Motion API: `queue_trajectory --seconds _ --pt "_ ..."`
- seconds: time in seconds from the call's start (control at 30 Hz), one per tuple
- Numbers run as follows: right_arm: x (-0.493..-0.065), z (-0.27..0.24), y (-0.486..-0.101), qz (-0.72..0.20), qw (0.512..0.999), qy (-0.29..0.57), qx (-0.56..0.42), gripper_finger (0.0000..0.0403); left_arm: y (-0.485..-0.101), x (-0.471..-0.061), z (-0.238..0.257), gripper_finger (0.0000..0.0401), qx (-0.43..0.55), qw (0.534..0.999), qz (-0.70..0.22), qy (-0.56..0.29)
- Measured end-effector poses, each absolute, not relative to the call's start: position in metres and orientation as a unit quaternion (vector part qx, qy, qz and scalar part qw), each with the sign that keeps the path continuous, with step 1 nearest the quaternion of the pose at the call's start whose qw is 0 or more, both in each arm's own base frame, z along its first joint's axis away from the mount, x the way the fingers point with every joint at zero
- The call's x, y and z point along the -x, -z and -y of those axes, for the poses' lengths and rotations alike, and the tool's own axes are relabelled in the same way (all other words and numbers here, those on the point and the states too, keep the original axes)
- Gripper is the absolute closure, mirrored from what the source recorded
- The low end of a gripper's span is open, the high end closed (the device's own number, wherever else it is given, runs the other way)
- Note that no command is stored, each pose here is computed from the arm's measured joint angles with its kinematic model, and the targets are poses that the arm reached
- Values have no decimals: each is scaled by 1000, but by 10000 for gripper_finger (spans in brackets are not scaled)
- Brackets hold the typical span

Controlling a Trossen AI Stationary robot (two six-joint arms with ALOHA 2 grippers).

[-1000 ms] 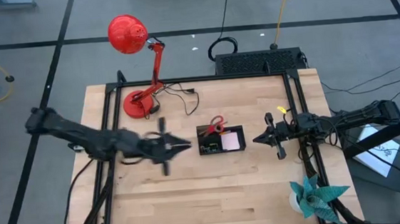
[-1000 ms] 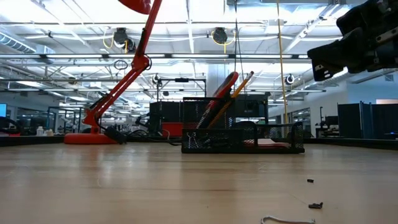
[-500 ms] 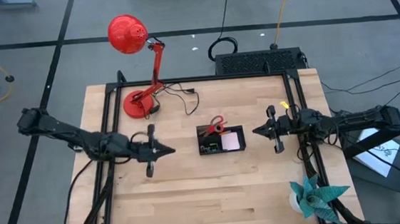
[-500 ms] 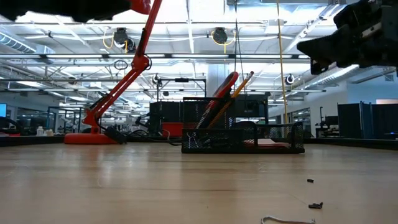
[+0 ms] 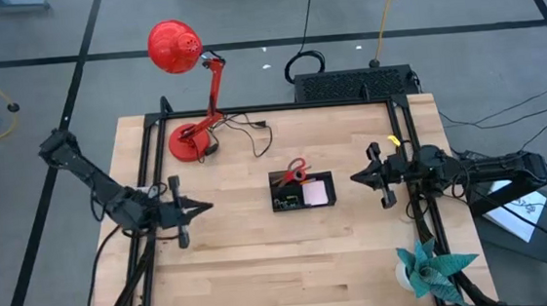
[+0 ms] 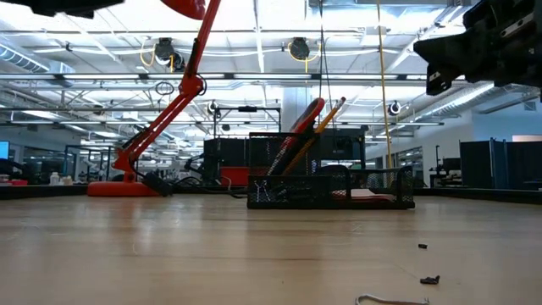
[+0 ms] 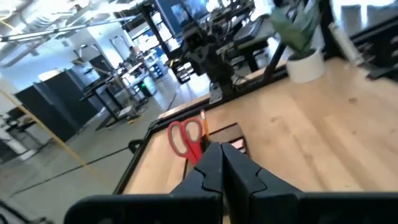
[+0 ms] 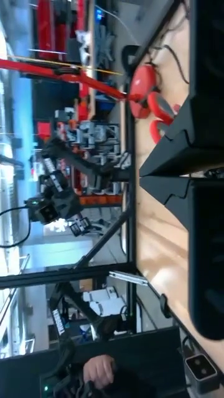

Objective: Pick and place office supplies into organizer
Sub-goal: Return to Home Position

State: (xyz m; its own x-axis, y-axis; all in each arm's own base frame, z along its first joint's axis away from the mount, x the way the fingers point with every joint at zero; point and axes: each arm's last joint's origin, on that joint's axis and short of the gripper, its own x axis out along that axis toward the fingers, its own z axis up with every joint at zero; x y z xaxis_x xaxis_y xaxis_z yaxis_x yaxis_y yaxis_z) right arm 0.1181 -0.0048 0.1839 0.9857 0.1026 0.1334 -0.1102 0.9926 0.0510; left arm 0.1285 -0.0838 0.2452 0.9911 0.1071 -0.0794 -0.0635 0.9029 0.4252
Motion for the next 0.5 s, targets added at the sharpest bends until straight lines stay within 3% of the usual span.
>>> queue_trajectory --seconds 0.27,0.5 --pt "-114 4 -189 91 994 -65 -5 402 -222 -112 77 399 -199 978 -42 -38" --pt "-114 4 -189 90 994 -66 -7 402 -202 -113 48 399 -213 975 52 -26"
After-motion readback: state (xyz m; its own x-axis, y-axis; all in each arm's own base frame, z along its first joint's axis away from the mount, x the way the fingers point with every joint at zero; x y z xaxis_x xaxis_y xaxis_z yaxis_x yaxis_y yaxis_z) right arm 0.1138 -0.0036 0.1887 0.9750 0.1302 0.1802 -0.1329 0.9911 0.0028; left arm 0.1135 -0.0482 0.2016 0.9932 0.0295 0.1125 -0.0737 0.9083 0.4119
